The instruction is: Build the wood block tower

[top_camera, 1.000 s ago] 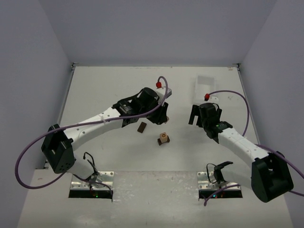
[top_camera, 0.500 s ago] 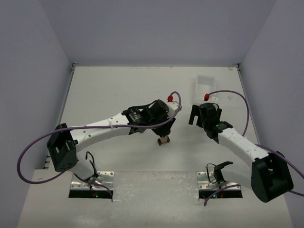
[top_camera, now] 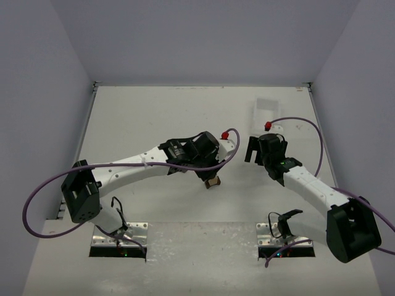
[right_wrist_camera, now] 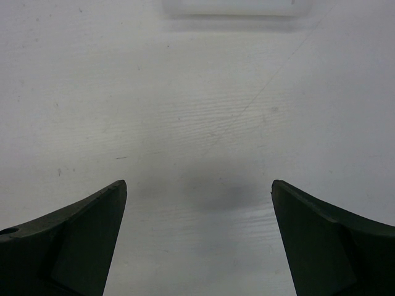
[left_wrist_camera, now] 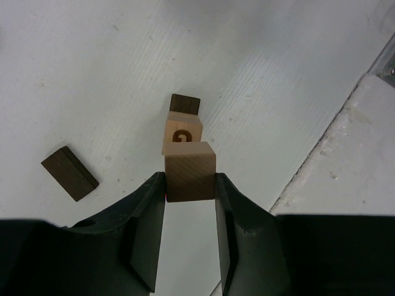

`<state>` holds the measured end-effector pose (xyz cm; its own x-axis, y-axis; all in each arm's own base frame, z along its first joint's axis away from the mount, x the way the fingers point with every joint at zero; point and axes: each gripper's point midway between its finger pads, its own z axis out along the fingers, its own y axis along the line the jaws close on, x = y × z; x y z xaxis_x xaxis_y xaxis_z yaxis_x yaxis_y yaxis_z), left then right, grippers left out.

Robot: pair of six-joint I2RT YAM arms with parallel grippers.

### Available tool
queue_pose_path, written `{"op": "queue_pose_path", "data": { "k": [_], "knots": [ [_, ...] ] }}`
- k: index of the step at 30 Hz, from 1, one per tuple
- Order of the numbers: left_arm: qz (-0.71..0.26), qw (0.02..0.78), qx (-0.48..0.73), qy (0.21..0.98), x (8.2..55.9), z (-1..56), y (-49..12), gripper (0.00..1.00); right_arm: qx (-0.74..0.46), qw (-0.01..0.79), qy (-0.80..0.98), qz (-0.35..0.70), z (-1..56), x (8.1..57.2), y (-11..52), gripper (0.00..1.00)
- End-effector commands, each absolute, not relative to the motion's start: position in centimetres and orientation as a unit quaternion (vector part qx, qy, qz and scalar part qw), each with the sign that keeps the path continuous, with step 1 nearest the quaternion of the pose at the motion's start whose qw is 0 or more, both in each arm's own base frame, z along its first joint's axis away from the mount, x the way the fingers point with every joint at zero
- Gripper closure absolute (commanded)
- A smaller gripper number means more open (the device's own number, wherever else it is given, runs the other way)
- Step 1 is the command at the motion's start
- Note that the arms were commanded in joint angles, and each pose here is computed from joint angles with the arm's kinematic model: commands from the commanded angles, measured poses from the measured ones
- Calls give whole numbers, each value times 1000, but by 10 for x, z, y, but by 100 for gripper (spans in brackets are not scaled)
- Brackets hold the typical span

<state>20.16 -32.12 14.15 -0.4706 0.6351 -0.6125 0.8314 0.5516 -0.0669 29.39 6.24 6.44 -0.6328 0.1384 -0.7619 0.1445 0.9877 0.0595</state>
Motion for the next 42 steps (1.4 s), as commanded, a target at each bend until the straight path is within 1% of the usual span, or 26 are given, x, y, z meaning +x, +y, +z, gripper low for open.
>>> {"op": "queue_pose_path", "data": {
  "k": [1,3,6,16,23,30,33,42],
  "knots": [
    [-220,286,516,777,195,158,-335,100,81,448,890,-5,76,305,62,1],
    [-241,295,533,756,187,166,-335,100,79,448,890,-2,77,305,63,1],
    [-247,305,535,748,188,173,-336,100,77,451,889,2,78,306,64,1],
    [-218,305,519,768,216,163,-331,100,73,456,887,12,80,304,67,1],
    [-222,303,514,771,219,161,-334,100,75,453,888,8,78,304,66,1],
    [-231,281,523,771,220,149,-343,100,80,453,888,3,78,304,64,1],
    [-221,281,520,775,224,148,-342,100,80,452,888,1,78,304,63,1],
    [-219,273,513,784,225,147,-340,97,80,452,888,0,78,305,62,1]
  ]
}}
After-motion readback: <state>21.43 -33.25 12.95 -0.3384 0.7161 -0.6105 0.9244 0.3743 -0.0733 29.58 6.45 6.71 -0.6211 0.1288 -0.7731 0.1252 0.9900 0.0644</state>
